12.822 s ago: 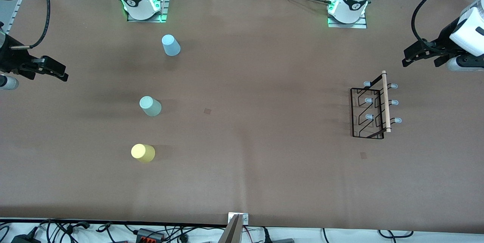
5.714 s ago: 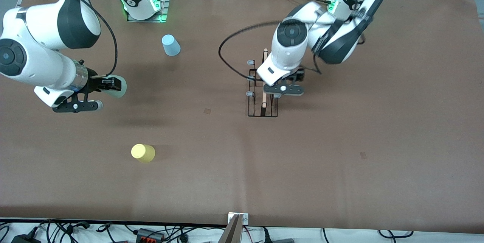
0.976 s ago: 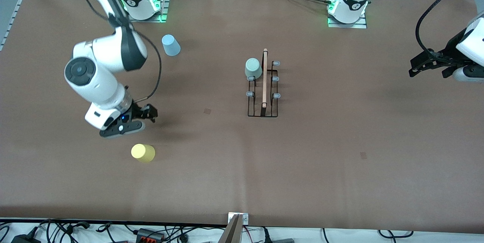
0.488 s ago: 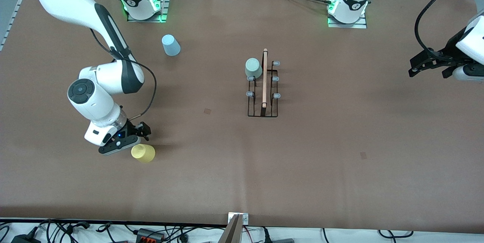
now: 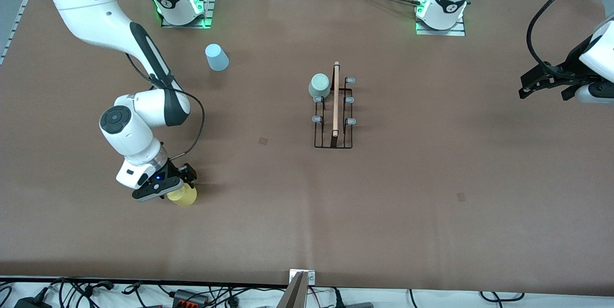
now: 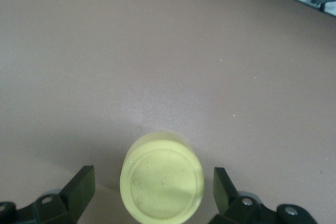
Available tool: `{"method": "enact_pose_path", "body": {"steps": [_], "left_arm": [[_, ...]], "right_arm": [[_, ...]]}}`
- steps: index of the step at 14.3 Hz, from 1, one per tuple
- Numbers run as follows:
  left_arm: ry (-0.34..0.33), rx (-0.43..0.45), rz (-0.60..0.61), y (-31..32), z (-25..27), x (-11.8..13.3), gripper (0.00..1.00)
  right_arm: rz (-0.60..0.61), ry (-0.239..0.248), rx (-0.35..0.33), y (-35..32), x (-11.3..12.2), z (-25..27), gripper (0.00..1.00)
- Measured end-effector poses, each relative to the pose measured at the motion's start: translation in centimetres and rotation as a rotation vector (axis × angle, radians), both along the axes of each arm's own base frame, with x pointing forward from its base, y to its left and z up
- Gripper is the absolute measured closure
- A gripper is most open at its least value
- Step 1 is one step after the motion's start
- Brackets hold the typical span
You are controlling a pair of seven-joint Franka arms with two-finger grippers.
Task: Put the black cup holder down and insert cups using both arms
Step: 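Move the right gripper to the yellow cup and grasp it, then carry the yellow cup with the right gripper to the rack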
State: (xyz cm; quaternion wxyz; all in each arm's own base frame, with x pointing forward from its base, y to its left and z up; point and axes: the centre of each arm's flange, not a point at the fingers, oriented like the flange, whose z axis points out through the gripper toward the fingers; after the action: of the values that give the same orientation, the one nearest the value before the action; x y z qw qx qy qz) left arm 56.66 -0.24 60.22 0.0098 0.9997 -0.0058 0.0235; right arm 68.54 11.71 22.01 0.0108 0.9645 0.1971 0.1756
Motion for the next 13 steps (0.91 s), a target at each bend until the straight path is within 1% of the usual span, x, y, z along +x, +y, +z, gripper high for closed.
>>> {"method": "enact_pose_path", "body": {"steps": [3, 4, 5, 6, 7, 8, 13], "left_arm": [[0.005, 0.0, 0.01, 0.6, -0.2, 0.1, 0.0], [0.006, 0.0, 0.013, 0.7, -0.3, 0.1, 0.0], [0.006, 0.0, 0.014, 0.8, -0.2, 0.1, 0.0], [0.006, 0.0, 0.015, 0.8, -0.2, 0.1, 0.0], [0.006, 0.0, 0.014, 0.8, -0.2, 0.1, 0.0], [0.006, 0.0, 0.014, 0.8, -0.2, 0.1, 0.0], [0.005, 0.0, 0.009, 0.5, -0.2, 0.1, 0.0]], "right_arm": [[0.0, 0.003, 0.0, -0.1, 0.0, -0.7, 0.0], [-0.002, 0.001, 0.0, -0.2, 0.0, -0.7, 0.04], [-0.003, 0.0, -0.001, -0.3, 0.1, -0.6, 0.05], [-0.001, -0.002, -0.004, -0.5, 0.2, -0.5, 0.14], [0.007, -0.004, -0.008, -0.6, 0.2, -0.5, 0.25], [0.015, -0.01, -0.013, -0.8, 0.4, -0.3, 0.33], [0.027, -0.021, -0.023, -1.1, 0.8, 0.7, 0.33]]}}
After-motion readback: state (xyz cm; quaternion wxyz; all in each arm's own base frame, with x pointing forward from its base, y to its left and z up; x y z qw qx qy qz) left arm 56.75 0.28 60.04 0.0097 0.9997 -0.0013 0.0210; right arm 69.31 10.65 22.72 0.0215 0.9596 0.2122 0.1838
